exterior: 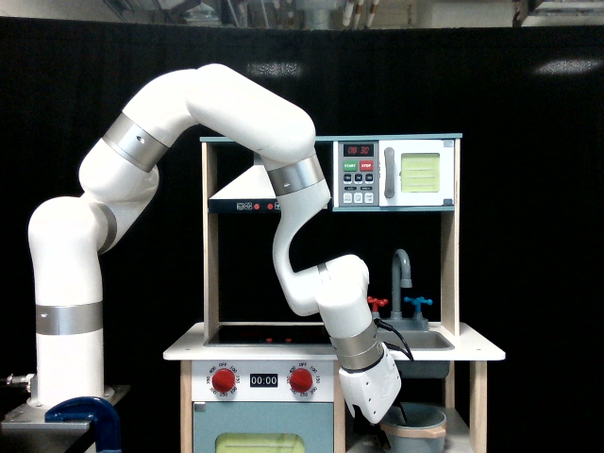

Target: Put the bowl inside the kitchen cabinet

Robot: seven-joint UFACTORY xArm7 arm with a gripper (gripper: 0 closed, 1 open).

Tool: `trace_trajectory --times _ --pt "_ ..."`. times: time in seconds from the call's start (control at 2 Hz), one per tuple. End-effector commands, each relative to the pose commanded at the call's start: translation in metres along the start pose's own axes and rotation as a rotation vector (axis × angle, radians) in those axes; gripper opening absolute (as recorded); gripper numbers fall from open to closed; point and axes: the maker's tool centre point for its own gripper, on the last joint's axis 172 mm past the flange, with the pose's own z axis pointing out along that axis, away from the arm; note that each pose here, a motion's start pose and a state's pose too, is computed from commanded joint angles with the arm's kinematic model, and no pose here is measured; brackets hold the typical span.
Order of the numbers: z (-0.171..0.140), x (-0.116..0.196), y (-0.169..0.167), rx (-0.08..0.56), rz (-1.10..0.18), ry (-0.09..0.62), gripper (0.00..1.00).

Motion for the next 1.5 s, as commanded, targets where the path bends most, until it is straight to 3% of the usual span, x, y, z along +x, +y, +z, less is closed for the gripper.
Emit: trace_trajectory --times 1.0,1.5 --pt "-0.007 0.011 0.004 0.000 0.000 0.000 1.00" --pt "-0.037 0.014 -0.016 0.000 0.000 0.000 1.00"
